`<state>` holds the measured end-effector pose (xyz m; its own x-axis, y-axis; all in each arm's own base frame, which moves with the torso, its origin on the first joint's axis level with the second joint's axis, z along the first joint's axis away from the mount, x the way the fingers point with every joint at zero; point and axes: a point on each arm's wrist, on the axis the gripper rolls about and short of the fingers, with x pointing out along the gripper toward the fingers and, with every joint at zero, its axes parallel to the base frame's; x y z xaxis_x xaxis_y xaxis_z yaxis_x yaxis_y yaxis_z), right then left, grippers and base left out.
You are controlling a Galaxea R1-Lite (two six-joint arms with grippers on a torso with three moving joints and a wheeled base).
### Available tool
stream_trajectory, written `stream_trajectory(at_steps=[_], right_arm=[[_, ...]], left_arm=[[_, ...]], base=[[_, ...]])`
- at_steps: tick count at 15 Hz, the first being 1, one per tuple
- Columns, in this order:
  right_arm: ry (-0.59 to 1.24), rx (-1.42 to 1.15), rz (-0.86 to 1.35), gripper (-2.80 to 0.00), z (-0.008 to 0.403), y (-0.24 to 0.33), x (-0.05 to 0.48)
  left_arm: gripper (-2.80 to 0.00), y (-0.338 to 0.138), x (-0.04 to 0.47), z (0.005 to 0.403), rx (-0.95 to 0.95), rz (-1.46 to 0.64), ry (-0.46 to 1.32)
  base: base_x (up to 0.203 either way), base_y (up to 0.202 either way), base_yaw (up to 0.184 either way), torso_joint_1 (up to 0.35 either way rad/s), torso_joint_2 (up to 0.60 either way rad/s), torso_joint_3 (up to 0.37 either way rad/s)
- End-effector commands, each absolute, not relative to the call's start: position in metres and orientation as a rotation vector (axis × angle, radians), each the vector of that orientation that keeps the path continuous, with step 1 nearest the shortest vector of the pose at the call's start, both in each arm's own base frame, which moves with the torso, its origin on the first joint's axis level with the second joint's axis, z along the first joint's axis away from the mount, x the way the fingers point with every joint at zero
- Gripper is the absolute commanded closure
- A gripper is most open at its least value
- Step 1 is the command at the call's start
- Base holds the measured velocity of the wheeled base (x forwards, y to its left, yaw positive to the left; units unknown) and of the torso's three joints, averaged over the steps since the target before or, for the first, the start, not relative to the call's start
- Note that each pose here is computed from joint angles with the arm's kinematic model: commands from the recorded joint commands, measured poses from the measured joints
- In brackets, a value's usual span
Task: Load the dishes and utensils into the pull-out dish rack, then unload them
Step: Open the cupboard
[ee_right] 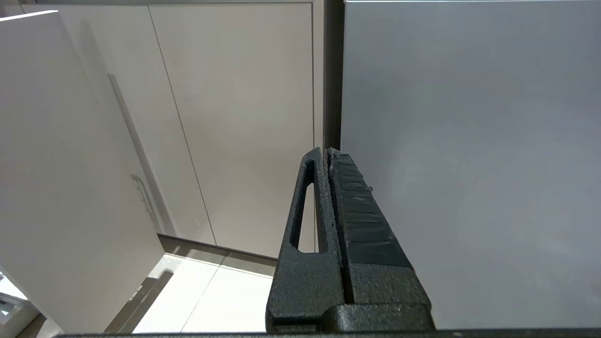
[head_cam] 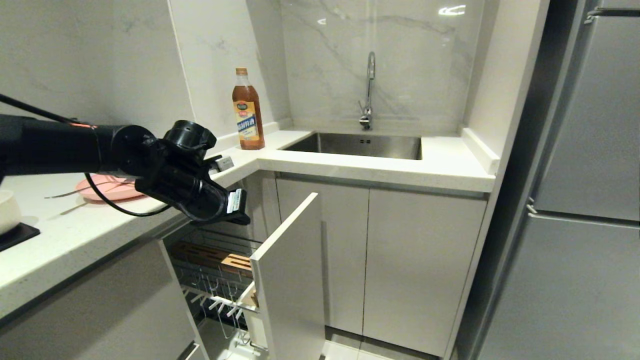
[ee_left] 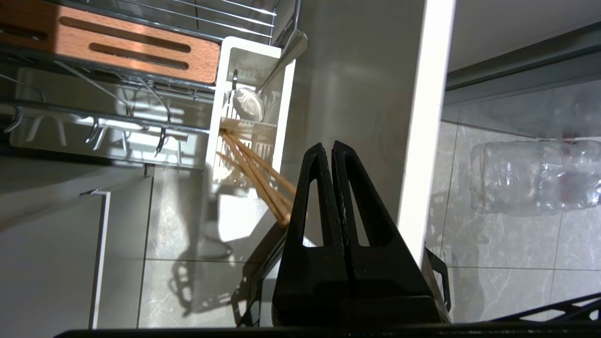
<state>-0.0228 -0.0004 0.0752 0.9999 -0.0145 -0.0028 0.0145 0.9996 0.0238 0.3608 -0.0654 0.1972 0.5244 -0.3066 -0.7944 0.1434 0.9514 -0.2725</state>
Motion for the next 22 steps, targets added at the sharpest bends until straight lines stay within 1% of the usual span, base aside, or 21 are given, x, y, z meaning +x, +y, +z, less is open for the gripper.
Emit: stream_trajectory(at_steps=[1, 5, 10, 22], right_arm=[[0.005, 0.024, -0.014, 0.00, 0.075, 0.000, -0.023], [0.005, 0.024, -0.014, 0.00, 0.075, 0.000, -0.023], [0.006, 0.023, -0.015, 0.00, 0.074, 0.000, -0.023], [0.004, 0.023, -0.014, 0.00, 0.075, 0.000, -0.023]], left_arm=[[0.00, -0.068, 0.370, 0.185, -0.182, -0.271, 1.013], [0.00, -0.080, 0.386, 0.169, -0.172, -0.290, 1.034], [0.00, -0.097, 0.391, 0.157, -0.151, -0.322, 1.063], [0.00, -0.138, 0.388, 0.151, -0.121, -0.398, 1.078]], base=[[0.000, 0.000, 0.000, 0.000, 0.00, 0.000], [0.000, 0.000, 0.000, 0.000, 0.00, 0.000], [0.000, 0.000, 0.000, 0.000, 0.00, 0.000], [0.000, 0.000, 0.000, 0.000, 0.00, 0.000]])
